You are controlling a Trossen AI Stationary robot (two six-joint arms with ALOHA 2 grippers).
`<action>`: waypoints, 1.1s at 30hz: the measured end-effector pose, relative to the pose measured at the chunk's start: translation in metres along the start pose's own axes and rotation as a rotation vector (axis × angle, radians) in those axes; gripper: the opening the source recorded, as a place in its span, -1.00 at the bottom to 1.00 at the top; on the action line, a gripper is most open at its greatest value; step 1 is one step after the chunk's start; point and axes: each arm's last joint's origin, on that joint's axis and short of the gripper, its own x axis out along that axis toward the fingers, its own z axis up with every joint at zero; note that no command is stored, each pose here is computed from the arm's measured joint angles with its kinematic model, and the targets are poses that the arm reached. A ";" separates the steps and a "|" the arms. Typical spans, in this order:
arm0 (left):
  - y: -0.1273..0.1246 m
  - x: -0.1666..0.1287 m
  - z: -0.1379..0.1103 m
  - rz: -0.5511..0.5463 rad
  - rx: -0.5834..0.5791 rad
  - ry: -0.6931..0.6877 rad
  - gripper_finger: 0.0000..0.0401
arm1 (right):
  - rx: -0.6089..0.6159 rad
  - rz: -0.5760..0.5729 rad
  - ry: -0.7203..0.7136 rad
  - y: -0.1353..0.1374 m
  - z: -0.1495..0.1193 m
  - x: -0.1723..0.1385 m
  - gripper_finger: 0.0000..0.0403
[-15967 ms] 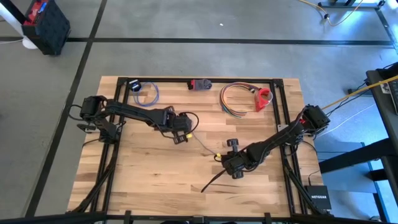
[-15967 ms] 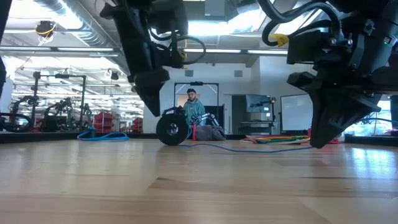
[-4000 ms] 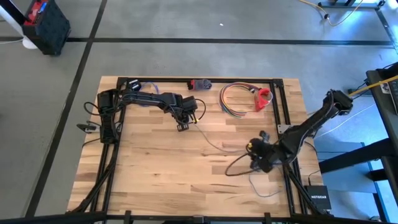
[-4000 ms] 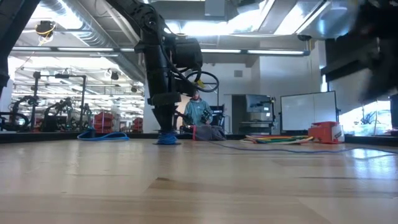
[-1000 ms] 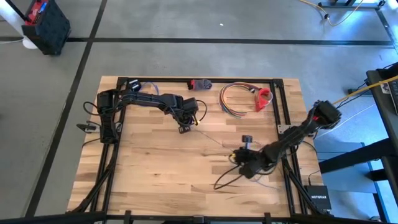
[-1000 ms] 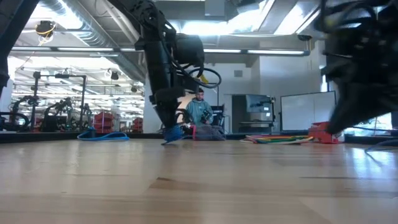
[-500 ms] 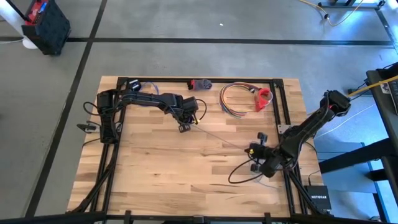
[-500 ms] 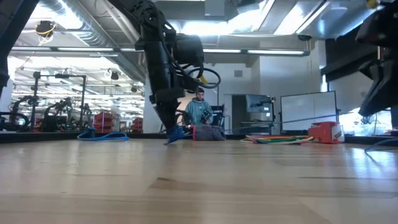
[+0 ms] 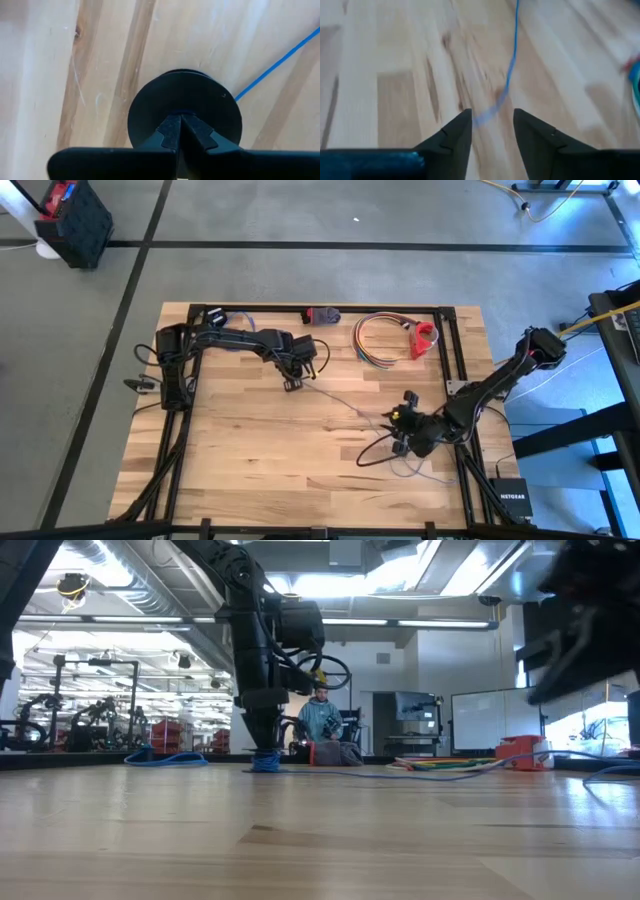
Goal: Coil cords
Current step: Uncoil the blue wire from the black spool
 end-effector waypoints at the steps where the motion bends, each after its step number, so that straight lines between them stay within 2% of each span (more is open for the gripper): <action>1: -0.001 -0.001 0.000 -0.005 0.001 -0.003 -0.98 | -0.007 0.007 -0.023 0.000 0.004 0.002 -0.25; 7: -0.002 -0.023 -0.002 -0.018 0.033 -0.050 -0.98 | -0.086 -0.008 -0.116 -0.007 0.026 0.017 -0.19; 12: -0.001 -0.031 -0.002 -0.016 0.052 -0.070 -0.98 | -0.116 -0.011 -0.129 -0.015 0.038 0.037 -0.19; 24: 0.003 -0.028 -0.007 -0.012 0.091 -0.028 -0.98 | -0.137 0.027 -0.208 -0.030 0.055 0.087 -0.19; 33: 0.004 -0.012 -0.016 -0.008 0.084 -0.033 -0.98 | -0.087 0.032 -0.265 -0.044 0.062 0.110 -0.19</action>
